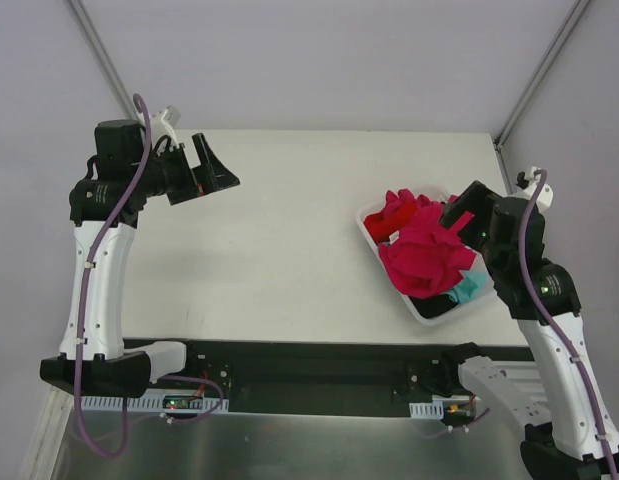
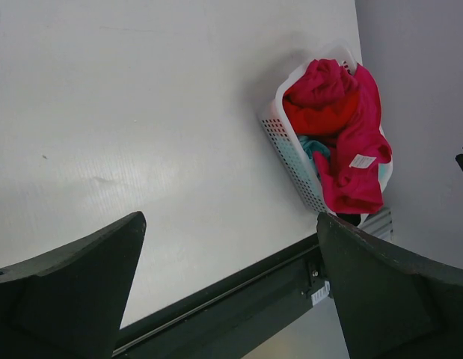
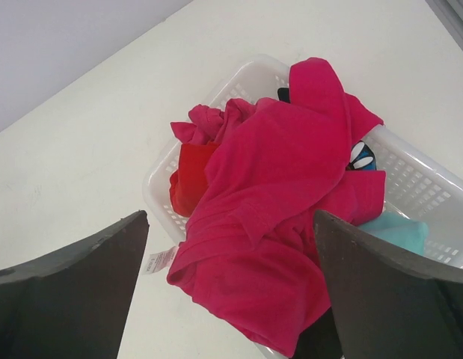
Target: Fold and stack the t-shirts
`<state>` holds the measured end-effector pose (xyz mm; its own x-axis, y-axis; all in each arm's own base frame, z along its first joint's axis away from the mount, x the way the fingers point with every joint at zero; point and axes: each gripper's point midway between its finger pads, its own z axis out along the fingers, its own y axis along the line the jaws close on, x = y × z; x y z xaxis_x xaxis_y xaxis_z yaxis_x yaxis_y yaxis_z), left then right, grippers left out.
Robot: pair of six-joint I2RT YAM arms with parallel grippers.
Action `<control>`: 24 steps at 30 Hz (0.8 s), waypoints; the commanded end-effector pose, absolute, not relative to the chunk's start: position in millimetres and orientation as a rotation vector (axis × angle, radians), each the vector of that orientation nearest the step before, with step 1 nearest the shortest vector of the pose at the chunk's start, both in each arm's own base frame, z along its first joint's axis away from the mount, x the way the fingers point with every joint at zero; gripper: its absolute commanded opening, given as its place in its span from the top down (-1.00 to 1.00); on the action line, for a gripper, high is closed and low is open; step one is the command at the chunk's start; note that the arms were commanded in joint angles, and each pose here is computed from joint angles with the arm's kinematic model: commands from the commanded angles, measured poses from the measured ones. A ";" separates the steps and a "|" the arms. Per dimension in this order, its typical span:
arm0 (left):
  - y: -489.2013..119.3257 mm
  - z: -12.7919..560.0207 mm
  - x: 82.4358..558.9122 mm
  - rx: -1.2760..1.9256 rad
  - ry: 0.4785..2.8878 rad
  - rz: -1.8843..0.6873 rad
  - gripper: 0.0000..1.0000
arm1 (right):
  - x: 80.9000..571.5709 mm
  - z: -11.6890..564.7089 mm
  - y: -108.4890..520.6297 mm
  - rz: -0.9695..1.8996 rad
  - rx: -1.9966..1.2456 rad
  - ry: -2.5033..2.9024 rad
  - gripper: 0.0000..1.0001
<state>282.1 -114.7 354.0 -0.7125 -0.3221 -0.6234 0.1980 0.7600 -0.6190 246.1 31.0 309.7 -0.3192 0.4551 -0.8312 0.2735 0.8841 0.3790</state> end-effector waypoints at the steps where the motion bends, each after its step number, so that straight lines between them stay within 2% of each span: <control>1: -112.1 355.2 287.3 -0.100 2.178 -0.868 -0.98 | 253.2 321.9 35.1 0.218 0.499 1.894 -0.92; 16: -111.9 355.5 285.7 -0.106 2.176 -0.867 -0.98 | 258.6 321.8 34.1 0.218 0.522 1.872 -0.92; 24: -102.9 334.3 286.3 -0.152 2.217 -0.799 -0.98 | 265.8 302.9 54.6 0.226 0.328 1.998 -0.92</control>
